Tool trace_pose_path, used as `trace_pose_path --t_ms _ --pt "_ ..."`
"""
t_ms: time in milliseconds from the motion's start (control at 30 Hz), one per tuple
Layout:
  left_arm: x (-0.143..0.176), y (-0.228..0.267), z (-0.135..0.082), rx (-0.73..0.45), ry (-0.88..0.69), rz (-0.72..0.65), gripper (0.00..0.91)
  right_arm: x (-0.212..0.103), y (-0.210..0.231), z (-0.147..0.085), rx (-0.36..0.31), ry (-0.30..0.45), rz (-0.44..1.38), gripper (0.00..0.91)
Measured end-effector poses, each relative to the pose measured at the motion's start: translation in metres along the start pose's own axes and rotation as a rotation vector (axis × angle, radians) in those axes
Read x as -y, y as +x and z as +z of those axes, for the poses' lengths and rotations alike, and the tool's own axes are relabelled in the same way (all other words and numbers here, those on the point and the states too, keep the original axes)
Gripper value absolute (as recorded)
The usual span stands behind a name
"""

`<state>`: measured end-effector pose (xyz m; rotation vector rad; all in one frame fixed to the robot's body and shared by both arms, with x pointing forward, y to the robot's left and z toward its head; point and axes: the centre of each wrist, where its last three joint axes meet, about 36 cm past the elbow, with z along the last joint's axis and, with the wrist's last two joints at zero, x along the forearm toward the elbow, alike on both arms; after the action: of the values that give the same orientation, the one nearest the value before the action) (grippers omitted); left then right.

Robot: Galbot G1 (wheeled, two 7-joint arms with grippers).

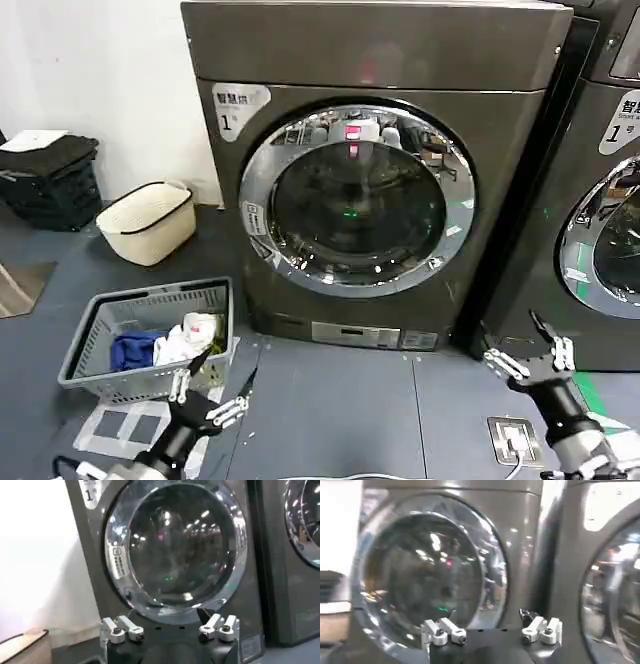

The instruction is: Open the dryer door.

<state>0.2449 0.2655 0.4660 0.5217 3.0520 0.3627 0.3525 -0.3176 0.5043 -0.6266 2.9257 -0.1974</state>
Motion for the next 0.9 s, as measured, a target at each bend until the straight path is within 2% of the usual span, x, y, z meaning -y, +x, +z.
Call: trace_pose_path --t_ms 433,900 --pt "0.007 0.009 -0.004 -0.009 -0.010 -0.019 0.907 -0.001 -0.075 0.006 0.043 -0.018 -0.216 0.907" --pt "0.010 0.016 -0.014 -0.005 -0.019 -0.027 0.907 -0.005 -0.142 0.002 0.080 0.000 -0.332 0.907"
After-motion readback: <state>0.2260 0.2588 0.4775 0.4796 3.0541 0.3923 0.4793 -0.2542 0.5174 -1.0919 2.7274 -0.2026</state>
